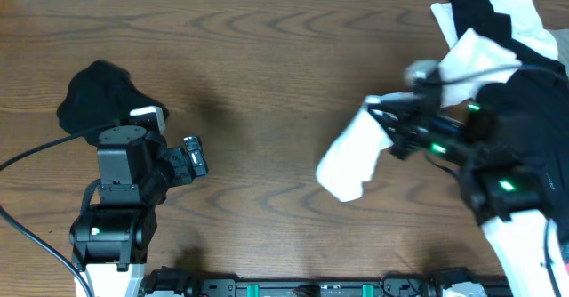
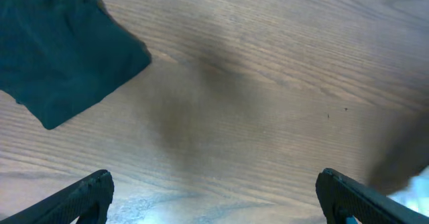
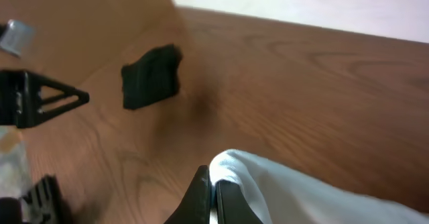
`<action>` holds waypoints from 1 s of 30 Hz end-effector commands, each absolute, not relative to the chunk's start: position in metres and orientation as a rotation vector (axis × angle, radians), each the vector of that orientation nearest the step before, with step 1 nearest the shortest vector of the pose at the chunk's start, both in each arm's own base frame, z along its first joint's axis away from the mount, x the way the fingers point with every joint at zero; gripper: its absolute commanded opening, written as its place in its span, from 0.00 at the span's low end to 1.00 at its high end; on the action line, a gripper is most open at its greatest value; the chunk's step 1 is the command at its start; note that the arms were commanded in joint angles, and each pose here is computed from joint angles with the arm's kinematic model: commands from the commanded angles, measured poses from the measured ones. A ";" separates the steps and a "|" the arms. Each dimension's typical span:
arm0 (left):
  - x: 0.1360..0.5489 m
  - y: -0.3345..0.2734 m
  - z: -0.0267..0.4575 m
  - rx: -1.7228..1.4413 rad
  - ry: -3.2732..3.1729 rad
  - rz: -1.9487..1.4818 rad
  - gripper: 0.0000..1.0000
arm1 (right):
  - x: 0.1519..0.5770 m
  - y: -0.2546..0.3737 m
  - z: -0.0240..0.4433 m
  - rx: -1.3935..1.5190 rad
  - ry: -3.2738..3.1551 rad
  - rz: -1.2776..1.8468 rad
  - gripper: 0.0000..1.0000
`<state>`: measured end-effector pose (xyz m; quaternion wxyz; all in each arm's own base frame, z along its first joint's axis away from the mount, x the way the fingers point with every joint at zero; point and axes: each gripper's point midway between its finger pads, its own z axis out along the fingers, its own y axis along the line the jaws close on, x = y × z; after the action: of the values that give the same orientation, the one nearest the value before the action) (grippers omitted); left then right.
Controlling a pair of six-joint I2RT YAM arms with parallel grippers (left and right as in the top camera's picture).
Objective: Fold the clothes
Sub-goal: 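Pull the white shirt leftward onto the table with the right gripper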
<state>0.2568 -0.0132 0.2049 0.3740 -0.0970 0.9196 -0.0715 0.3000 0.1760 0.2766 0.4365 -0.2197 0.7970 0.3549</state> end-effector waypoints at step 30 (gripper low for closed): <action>0.278 -0.114 0.183 0.086 2.458 -0.540 0.98 | 0.324 0.057 0.143 0.108 2.572 0.366 0.99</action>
<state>0.2779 -0.0824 0.1893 0.3320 -0.0059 0.9271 -0.1742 0.3258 0.0687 0.1418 0.2679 0.0202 0.9518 0.1480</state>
